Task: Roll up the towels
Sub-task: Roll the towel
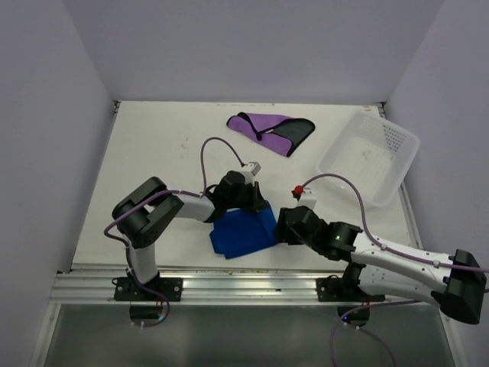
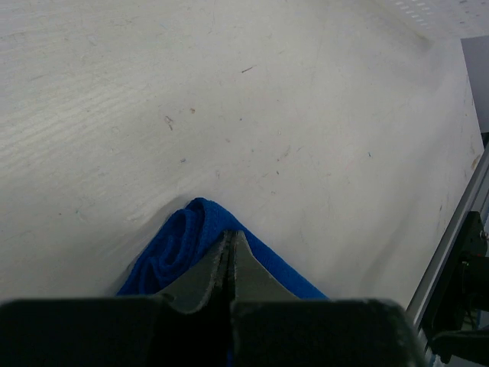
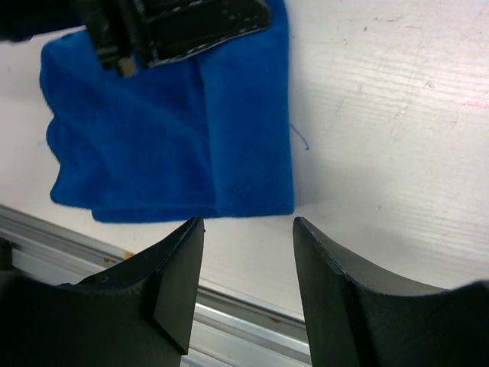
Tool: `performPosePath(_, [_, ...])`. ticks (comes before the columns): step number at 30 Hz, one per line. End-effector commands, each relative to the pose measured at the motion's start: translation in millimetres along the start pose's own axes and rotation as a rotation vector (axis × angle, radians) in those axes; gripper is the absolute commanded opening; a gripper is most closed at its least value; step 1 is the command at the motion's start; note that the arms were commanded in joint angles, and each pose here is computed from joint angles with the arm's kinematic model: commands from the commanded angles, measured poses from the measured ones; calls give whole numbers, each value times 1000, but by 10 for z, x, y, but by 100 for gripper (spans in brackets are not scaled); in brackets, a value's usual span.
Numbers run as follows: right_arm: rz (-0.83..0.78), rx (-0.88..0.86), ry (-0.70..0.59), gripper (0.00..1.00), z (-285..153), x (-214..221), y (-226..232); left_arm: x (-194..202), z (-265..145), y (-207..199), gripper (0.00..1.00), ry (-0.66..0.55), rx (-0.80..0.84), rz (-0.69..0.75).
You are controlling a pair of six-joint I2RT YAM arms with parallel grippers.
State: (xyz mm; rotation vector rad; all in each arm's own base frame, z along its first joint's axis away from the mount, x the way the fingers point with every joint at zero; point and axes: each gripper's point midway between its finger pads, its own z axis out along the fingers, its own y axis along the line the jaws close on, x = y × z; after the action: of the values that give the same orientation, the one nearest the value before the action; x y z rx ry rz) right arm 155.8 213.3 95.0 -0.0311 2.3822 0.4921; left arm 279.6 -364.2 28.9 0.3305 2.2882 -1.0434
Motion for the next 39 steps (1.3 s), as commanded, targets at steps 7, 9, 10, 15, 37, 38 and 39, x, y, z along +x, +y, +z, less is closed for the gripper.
performPosePath(7, [151,-60,103,57,302,78,23,306,-151,285,0,55,-111,1])
performPosePath(9, [177,-89,105,57,343,56,38,332,-158,277,0,59,-108,-1])
performPosePath(10, [183,-92,110,57,356,69,24,342,-157,270,0,60,-107,-2])
performPosePath(15, [199,-101,135,57,426,128,23,369,-165,247,0,61,-102,-2])
performPosePath(37, [120,-52,257,25,575,629,-240,257,-233,231,0,17,-131,4])
performPosePath(38, [108,-50,259,21,562,637,-235,259,-232,229,0,19,-132,6])
performPosePath(39, [92,-44,259,19,555,639,-245,248,-232,229,0,18,-135,9])
